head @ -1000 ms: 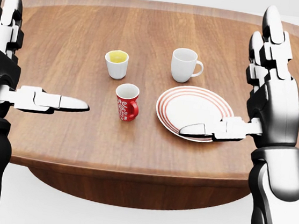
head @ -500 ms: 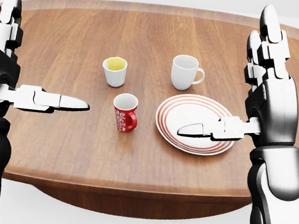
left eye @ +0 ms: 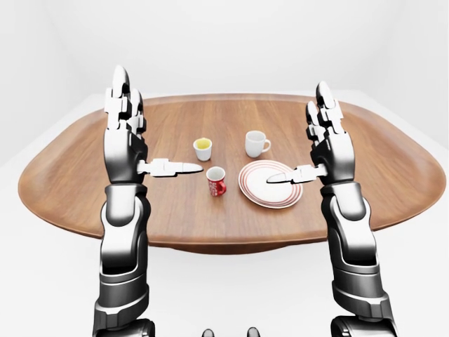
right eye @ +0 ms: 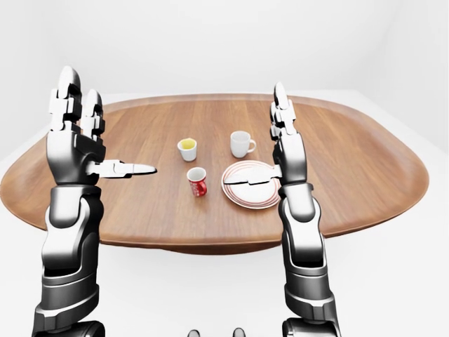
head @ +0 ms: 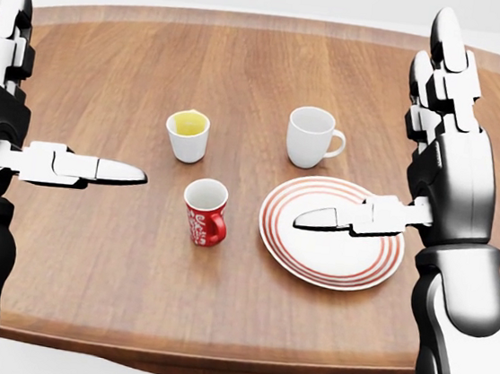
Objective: Pick up the red mug and put it on the plate
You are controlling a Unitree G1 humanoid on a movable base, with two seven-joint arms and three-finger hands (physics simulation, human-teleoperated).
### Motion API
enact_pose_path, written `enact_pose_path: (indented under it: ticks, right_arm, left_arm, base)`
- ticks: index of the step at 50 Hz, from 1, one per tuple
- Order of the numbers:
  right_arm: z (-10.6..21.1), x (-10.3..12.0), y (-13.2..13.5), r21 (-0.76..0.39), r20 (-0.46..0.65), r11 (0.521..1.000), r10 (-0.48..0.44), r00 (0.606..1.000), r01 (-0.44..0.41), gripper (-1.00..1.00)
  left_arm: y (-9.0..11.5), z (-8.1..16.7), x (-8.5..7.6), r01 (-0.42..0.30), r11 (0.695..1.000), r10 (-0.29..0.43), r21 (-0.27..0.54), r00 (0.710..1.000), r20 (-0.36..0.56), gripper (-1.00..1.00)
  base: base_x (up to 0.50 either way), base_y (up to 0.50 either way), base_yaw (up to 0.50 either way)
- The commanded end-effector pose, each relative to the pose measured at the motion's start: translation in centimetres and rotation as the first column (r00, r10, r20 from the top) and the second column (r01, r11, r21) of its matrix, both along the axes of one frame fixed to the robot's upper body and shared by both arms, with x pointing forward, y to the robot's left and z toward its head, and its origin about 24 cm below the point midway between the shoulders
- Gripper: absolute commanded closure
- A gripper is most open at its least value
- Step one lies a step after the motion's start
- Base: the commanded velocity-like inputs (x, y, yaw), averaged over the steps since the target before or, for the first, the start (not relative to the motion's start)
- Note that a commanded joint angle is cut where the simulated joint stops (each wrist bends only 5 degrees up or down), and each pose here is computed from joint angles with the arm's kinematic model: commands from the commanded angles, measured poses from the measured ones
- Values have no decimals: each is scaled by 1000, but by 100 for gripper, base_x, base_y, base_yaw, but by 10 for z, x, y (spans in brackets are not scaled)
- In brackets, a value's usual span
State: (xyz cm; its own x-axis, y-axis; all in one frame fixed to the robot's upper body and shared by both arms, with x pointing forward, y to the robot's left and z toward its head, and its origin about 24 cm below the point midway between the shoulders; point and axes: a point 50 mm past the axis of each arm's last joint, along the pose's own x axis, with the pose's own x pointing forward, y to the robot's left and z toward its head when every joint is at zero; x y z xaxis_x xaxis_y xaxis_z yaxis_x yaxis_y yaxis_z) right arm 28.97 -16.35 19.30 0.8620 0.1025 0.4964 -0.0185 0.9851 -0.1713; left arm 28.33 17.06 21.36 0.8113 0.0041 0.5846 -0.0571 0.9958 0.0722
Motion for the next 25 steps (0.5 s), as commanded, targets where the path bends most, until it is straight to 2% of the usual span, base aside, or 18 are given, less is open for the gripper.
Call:
enact_pose_path:
  ticks: [1, 7, 15, 25]
  right_arm:
    - [0, 0, 1, -4, 1, 1000, 3, 1000, -3, -100]
    - [-2, 2, 2, -4, -10, 1000, 4, 1000, -4, -100]
    - [5, -2, 3, -11, 22, 1000, 8, 1000, -8, -100]
    - [3, 0, 3, -12, 10, 1000, 7, 1000, -7, -100]
  left_arm:
    - [1, 1, 0, -3, 1000, 3, -1, 1000, 4, -100]
    - [2, -4, 2, -6, 1000, 6, -3, 1000, -19, -100]
    - [2, 6, -3, -2, 1000, 2, -2, 1000, 28, -100]
    - [4, 4, -2, -5, 1000, 5, -4, 1000, 19, -100]
  base:
    - [19, 0, 0]
    - [18, 0, 0]
    - [19, 0, 0]
    - [19, 0, 0]
